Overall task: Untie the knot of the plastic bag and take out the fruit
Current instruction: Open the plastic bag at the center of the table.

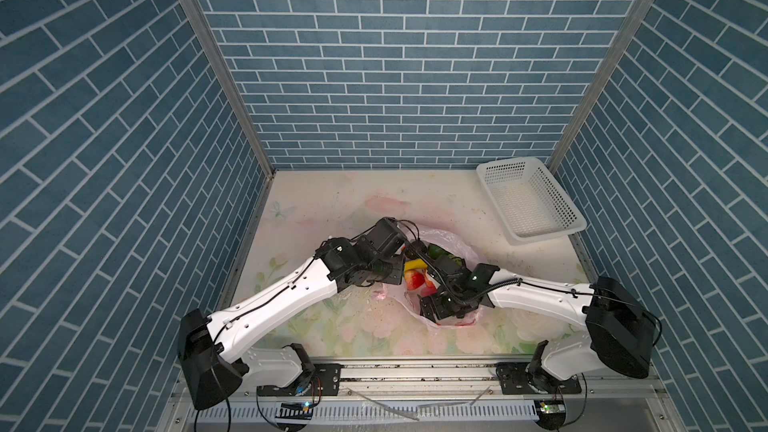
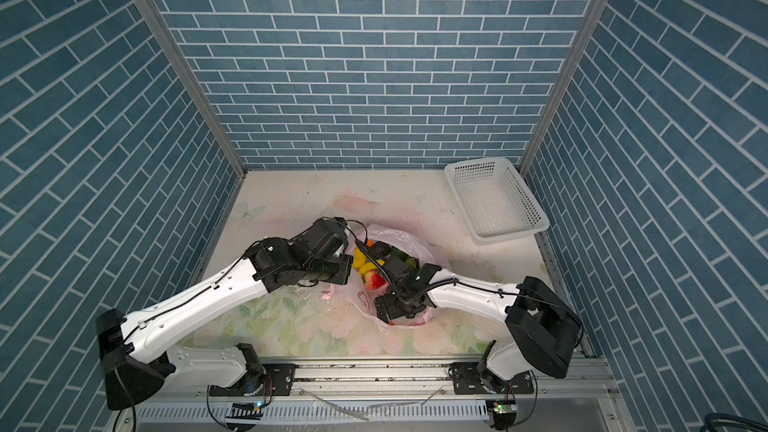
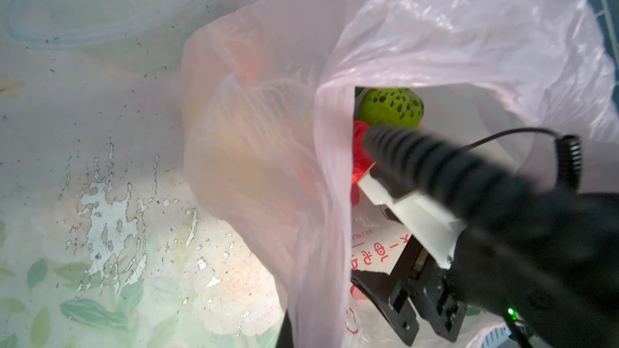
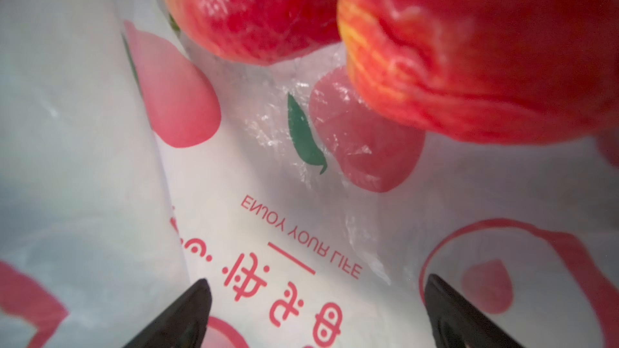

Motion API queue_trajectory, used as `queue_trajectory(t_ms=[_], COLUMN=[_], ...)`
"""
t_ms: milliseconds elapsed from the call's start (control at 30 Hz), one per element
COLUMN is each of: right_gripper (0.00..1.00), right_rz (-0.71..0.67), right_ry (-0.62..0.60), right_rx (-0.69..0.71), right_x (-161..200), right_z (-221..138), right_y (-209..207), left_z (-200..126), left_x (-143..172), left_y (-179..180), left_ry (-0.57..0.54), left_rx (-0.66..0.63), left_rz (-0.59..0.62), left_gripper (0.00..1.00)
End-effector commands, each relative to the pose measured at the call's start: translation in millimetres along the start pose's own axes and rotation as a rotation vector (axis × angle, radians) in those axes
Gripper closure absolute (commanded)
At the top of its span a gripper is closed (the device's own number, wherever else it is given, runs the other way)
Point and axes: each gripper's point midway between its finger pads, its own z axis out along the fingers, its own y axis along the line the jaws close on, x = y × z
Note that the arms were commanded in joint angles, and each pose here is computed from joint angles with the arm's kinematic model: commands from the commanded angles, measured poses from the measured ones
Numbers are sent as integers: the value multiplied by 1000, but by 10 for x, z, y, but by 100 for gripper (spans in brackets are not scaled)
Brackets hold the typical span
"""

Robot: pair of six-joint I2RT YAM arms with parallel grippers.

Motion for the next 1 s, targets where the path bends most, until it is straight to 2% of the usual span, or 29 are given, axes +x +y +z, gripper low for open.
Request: queue_trajectory(t_ms=[0, 333, 500, 667, 833, 967], right_gripper=[2, 4, 4, 4, 3, 6], right_rz=[71, 332, 400, 397, 297, 204], right_ry=[-109, -213, -216, -99, 11, 54], right_rx=[22, 42, 67, 67, 144, 204], right_x=[-287, -633, -475, -56, 367, 419], right_z=[-230, -260, -305, -191, -201, -185], right_y=[17, -261, -496, -585, -789, -882], left_z=[-26, 102, 111, 211, 163, 184], left_x=[69, 336, 493, 621, 469, 338], left_y=[-41, -261, -252, -272, -276, -376], left_ry=[66, 152, 180, 198, 122, 73], left_rx=[9, 95, 109, 119, 108, 141], left_rz=[29, 28, 14, 3, -14, -39], left_gripper=[100, 100, 100, 100, 100, 100])
